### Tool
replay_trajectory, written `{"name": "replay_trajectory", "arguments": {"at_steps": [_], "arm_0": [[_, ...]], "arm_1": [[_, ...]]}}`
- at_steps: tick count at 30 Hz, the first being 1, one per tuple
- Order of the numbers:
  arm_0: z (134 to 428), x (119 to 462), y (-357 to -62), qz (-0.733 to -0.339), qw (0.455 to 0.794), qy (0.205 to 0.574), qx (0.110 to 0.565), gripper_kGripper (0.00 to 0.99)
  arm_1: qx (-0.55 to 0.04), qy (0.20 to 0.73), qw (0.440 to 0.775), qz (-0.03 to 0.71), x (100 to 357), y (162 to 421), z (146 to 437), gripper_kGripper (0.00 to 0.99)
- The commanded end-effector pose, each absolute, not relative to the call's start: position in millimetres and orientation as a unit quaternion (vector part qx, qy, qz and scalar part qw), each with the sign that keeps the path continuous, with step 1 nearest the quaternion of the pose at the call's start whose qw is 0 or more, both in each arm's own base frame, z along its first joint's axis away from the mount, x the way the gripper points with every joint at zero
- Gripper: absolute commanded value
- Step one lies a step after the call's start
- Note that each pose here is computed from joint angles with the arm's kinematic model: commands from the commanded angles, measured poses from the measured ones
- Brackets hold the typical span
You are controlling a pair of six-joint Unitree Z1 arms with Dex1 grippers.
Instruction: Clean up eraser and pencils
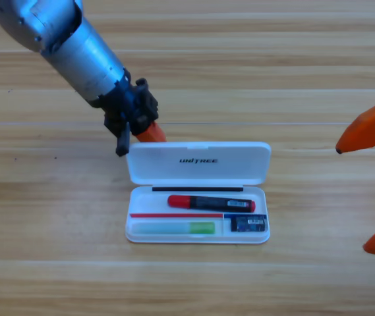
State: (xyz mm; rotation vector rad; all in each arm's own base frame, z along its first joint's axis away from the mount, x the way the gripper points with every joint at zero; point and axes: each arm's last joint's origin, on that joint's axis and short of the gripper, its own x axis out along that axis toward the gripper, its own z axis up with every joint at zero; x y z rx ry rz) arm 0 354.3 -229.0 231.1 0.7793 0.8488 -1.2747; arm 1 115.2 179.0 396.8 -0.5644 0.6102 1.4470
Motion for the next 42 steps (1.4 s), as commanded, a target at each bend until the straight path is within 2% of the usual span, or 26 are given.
{"name": "replay_trajectory", "arguments": {"at_steps": [1,10,17,42], "arm_0": [[229,328,-244,-0.586,0.623,0.382,0.349,0.000],[231,299,-247,-0.607,0.595,0.377,0.368,0.000],[224,288,-246,-0.615,0.578,0.380,0.379,0.000],[185,274,-243,-0.621,0.562,0.384,0.388,0.000]], "arm_1": [[-0.243,0.278,0.670,0.644,118,178,391,0.945],[-0.244,0.284,0.668,0.643,121,181,388,0.945],[-0.244,0.285,0.667,0.643,122,183,388,0.945],[-0.240,0.292,0.663,0.646,125,186,386,0.945]]}}
